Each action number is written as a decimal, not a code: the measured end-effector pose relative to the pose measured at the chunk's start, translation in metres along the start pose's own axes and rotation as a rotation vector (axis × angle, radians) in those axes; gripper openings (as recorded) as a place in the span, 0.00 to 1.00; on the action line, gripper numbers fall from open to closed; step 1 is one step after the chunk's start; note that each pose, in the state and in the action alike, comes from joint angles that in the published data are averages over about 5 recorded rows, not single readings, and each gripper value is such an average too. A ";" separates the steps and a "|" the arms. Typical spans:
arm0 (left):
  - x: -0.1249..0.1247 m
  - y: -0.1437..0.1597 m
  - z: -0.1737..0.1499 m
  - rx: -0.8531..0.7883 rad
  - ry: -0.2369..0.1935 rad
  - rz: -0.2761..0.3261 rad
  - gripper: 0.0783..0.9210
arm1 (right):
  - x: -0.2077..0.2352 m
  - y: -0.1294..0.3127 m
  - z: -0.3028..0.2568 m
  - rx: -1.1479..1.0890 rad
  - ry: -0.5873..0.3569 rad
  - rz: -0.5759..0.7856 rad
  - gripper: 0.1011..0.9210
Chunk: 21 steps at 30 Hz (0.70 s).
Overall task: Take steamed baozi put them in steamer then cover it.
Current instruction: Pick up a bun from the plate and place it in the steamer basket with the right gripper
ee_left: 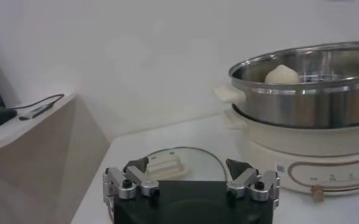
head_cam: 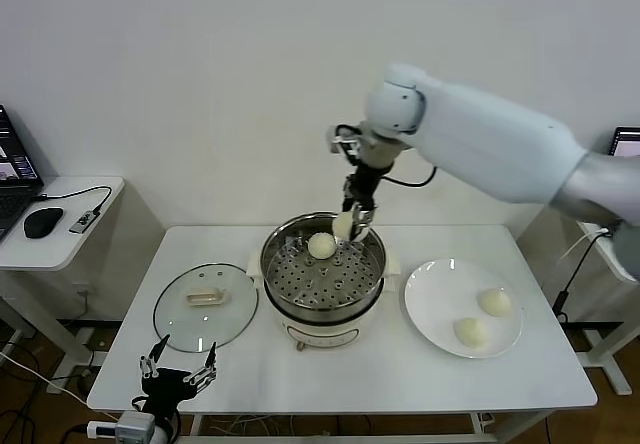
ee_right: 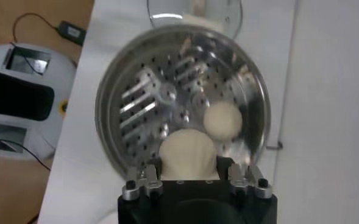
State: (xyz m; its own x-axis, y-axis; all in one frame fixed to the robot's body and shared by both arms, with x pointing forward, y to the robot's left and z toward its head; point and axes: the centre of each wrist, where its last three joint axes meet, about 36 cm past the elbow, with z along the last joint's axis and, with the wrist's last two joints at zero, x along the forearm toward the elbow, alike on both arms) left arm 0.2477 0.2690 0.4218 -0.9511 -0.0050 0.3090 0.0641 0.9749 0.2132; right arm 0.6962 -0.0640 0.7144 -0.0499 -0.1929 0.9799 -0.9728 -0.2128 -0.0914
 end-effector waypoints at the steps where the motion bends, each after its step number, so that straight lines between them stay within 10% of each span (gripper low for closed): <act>1: 0.000 0.000 0.000 0.000 0.000 0.001 0.88 | -0.007 -0.002 -0.005 0.001 0.000 -0.007 0.56; 21: -0.003 0.000 -0.002 0.020 -0.013 0.007 0.88 | -0.123 -0.016 -0.063 -0.003 -0.009 -0.087 0.56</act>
State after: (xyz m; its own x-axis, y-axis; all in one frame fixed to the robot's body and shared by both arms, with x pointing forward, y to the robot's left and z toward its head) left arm 0.2515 0.2690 0.4224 -0.9544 0.0046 0.2985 0.0648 0.9792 0.1923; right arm 0.7041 0.0239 0.6065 0.0373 -0.1820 0.9826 -0.9740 -0.2265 -0.0050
